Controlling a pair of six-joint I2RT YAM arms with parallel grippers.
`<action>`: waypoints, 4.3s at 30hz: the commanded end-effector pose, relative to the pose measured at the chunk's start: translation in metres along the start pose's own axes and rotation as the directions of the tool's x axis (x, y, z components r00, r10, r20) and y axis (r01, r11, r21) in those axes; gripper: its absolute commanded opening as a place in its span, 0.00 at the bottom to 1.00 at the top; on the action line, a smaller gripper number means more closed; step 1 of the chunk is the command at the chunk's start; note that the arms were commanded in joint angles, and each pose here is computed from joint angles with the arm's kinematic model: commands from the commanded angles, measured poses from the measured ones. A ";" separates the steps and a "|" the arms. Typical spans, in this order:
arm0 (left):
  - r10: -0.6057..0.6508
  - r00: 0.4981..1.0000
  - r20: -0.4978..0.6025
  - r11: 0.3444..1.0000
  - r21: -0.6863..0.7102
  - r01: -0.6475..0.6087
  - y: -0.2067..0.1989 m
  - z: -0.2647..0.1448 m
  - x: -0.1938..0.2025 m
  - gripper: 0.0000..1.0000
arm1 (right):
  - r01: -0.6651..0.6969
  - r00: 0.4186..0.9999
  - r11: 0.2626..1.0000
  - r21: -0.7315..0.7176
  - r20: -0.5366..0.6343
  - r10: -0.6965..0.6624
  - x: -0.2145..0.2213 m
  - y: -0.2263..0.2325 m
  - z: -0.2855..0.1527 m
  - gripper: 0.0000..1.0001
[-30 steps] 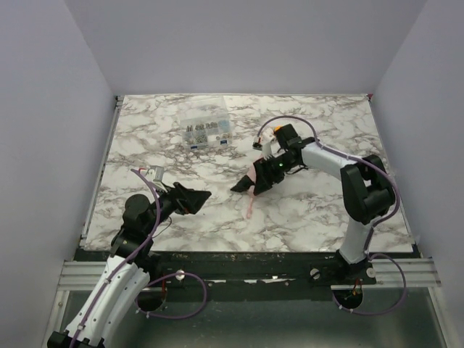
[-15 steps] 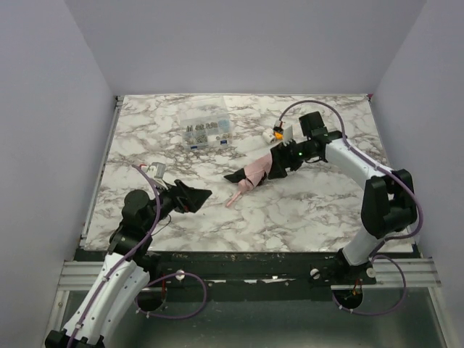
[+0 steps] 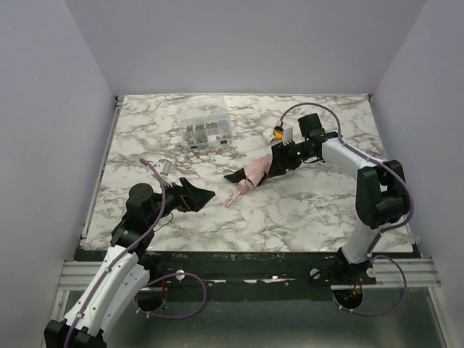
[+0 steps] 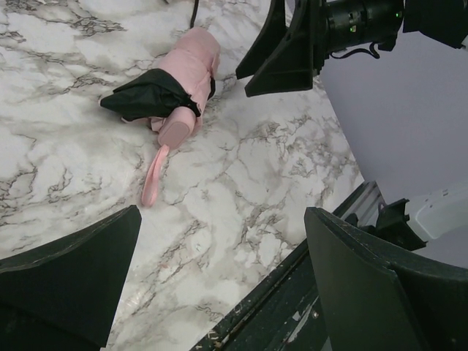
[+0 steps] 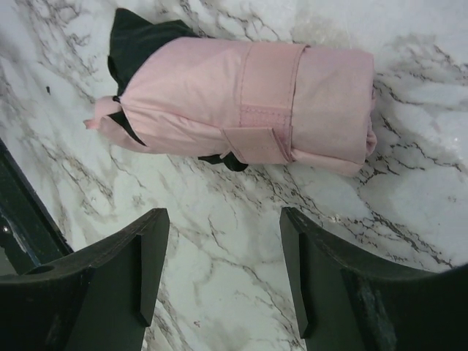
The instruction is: Put away the umbrella
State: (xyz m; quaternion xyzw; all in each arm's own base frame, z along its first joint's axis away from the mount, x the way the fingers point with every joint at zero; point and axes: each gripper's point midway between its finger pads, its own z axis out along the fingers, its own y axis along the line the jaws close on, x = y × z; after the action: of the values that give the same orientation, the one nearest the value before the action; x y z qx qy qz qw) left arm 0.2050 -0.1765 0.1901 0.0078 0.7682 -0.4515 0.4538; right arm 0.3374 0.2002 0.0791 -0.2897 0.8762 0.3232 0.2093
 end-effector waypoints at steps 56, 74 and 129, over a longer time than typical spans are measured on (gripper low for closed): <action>0.351 0.911 0.216 0.936 -0.042 -0.351 -0.059 -0.064 -0.088 0.99 | -0.168 0.651 0.939 0.301 0.749 -0.124 -0.068 0.066 -0.258 1.00; 0.445 0.869 0.217 0.895 -0.135 -0.425 -0.024 -0.061 -0.074 0.99 | -0.107 0.680 0.954 0.281 0.721 -0.137 -0.063 0.067 -0.249 0.99; 0.462 0.857 0.227 0.886 -0.149 -0.439 -0.024 -0.063 -0.077 0.98 | -0.140 0.666 0.940 0.311 0.732 -0.143 -0.059 0.053 -0.255 1.00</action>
State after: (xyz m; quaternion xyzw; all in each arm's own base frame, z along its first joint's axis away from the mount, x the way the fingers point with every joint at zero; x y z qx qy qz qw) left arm 0.1935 -0.1207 0.2692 0.1107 0.7051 -0.3081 0.6290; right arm 0.3012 0.0843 0.3124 -0.0899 0.7601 0.2693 0.5846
